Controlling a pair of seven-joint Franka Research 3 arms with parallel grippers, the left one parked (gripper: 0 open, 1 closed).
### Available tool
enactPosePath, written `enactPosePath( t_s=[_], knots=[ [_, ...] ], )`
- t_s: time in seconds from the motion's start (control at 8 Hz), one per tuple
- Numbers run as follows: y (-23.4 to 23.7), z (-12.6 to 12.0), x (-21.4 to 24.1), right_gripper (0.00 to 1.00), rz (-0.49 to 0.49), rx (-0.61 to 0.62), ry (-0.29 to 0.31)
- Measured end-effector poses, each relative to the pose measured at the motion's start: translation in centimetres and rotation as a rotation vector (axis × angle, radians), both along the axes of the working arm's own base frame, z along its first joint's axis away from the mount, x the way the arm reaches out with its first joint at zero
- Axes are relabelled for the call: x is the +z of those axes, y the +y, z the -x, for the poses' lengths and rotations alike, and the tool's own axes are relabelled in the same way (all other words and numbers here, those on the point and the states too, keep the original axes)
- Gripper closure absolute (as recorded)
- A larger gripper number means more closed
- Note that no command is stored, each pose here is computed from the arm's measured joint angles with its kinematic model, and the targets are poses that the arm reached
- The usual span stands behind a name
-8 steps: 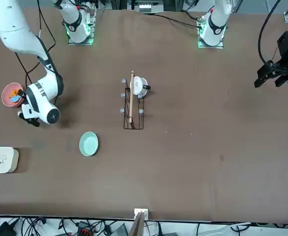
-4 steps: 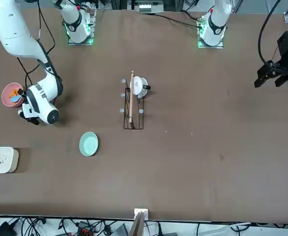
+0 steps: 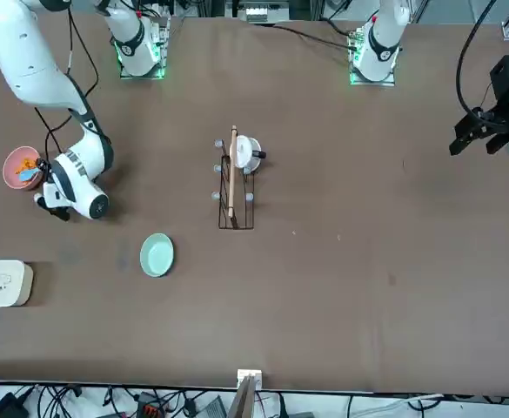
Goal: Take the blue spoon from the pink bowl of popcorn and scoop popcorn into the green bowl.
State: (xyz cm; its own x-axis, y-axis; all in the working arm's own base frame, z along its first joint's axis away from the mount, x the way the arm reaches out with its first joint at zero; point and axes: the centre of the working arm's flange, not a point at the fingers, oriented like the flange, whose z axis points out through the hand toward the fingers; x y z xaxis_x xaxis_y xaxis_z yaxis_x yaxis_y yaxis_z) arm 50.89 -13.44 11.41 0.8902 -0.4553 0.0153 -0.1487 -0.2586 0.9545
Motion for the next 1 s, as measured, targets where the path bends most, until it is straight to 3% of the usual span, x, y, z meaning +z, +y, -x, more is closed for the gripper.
enactPosePath(
  t_s=[0.12,0.25,1.0],
  knots=[
    [-0.1,0.1,0.1,0.84,0.013,-0.002,0.005],
    [-0.2,0.1,0.3,0.86,0.031,-0.001,0.009],
    [0.5,0.1,1.4,0.87,0.125,0.006,0.056]
  ],
)
